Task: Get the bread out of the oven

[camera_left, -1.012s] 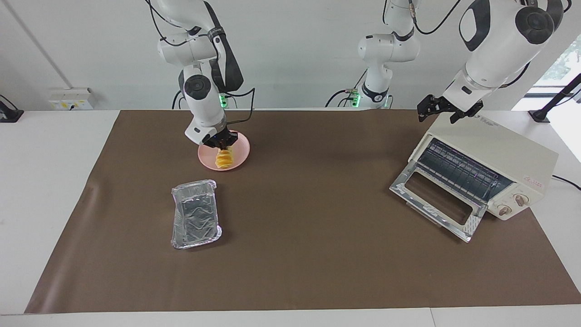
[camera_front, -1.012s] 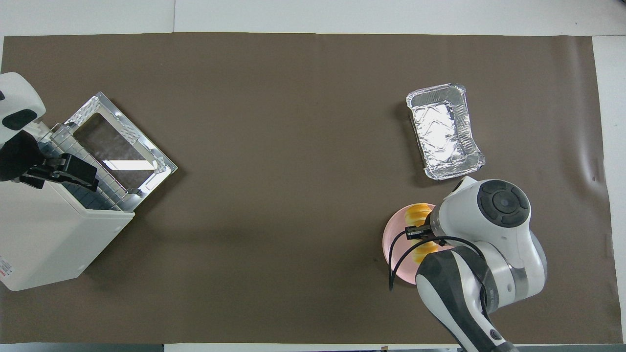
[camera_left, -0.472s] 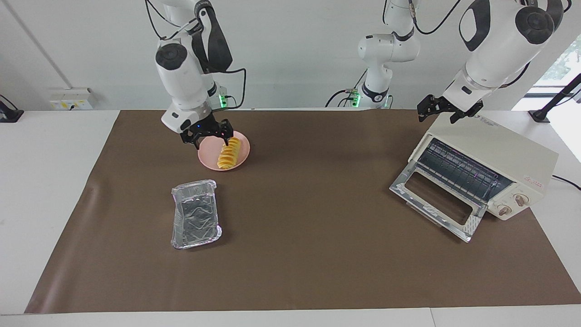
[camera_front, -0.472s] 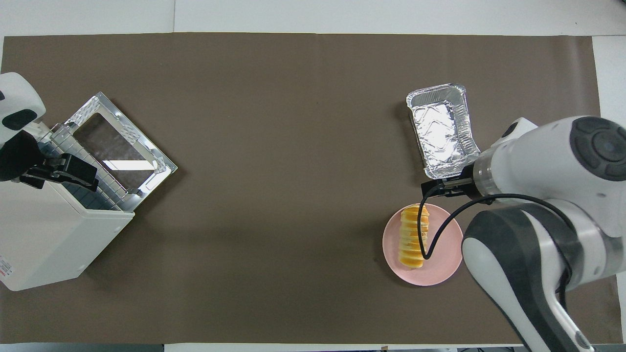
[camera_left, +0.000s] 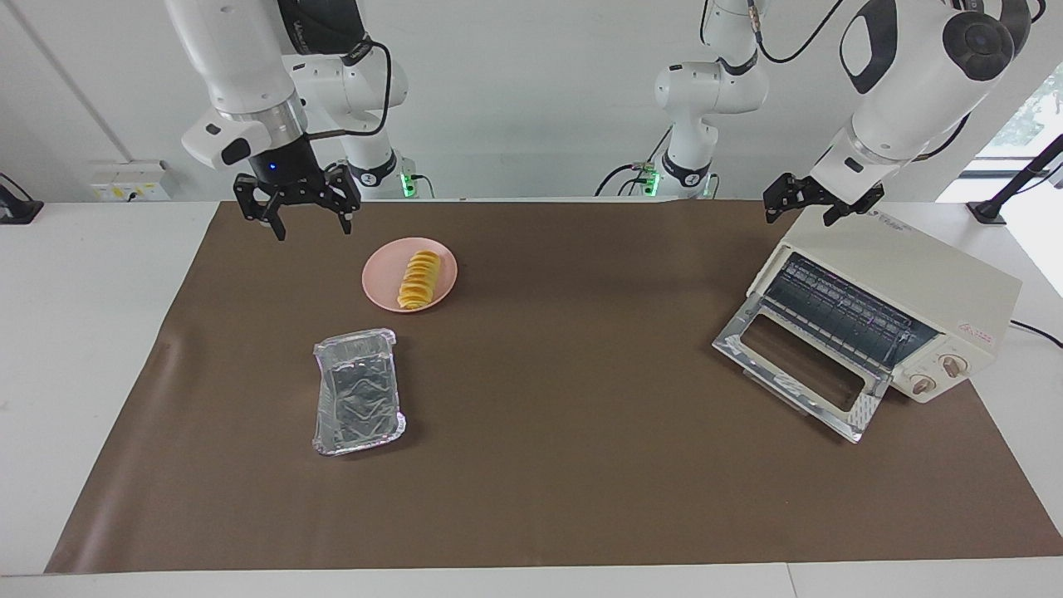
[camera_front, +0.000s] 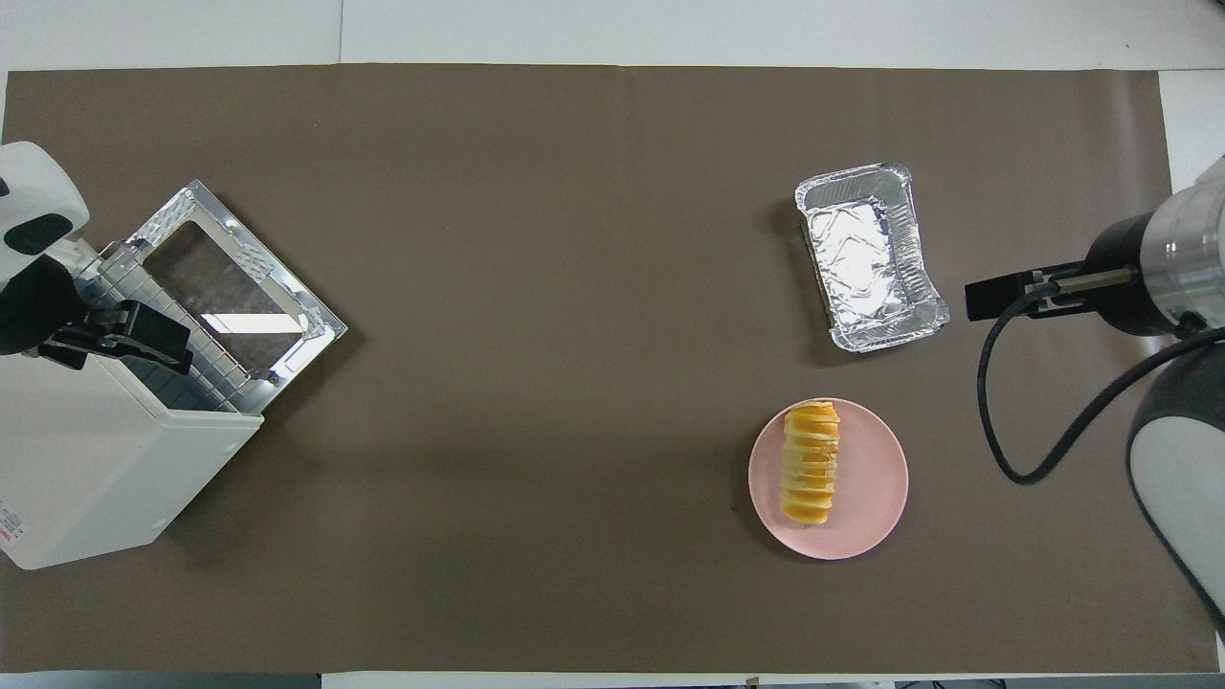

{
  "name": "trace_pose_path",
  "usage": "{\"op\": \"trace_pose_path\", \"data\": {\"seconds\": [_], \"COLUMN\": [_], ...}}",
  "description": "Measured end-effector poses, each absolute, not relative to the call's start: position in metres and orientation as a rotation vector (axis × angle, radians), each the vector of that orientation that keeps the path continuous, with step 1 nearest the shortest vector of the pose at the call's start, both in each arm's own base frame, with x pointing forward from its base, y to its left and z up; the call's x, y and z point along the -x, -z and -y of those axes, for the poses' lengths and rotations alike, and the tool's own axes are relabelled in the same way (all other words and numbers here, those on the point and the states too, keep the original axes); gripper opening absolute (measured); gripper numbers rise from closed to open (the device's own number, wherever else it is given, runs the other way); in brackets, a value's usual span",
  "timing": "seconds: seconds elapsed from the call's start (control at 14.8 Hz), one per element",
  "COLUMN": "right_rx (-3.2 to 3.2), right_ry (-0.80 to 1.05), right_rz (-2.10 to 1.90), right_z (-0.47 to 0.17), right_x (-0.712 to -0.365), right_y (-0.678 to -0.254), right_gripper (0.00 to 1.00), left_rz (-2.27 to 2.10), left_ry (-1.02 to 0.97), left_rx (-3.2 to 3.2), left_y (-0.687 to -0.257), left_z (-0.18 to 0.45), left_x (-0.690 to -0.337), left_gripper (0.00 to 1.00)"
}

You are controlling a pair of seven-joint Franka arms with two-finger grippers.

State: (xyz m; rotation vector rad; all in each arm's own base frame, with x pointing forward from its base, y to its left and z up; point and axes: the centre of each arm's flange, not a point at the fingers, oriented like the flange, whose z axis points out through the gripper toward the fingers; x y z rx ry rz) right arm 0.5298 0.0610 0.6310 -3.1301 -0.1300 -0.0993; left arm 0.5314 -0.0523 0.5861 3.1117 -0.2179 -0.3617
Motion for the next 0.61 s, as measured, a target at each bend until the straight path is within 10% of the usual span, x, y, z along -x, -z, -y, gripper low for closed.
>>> {"op": "trace_pose_path", "data": {"seconds": [0.61], "right_rx": [3.161], "right_ry": [-0.041], "right_rz": [-0.017], "right_z": [-0.008], "right_x": [-0.552], "right_y": [-0.629], "right_gripper": [1.0], "left_rz": [0.218], "left_ry": [0.362], "left_rx": [-3.112], "left_y": [-0.586], "left_z": [0.052], "left_x": [-0.531], "left_gripper": [1.0]}}
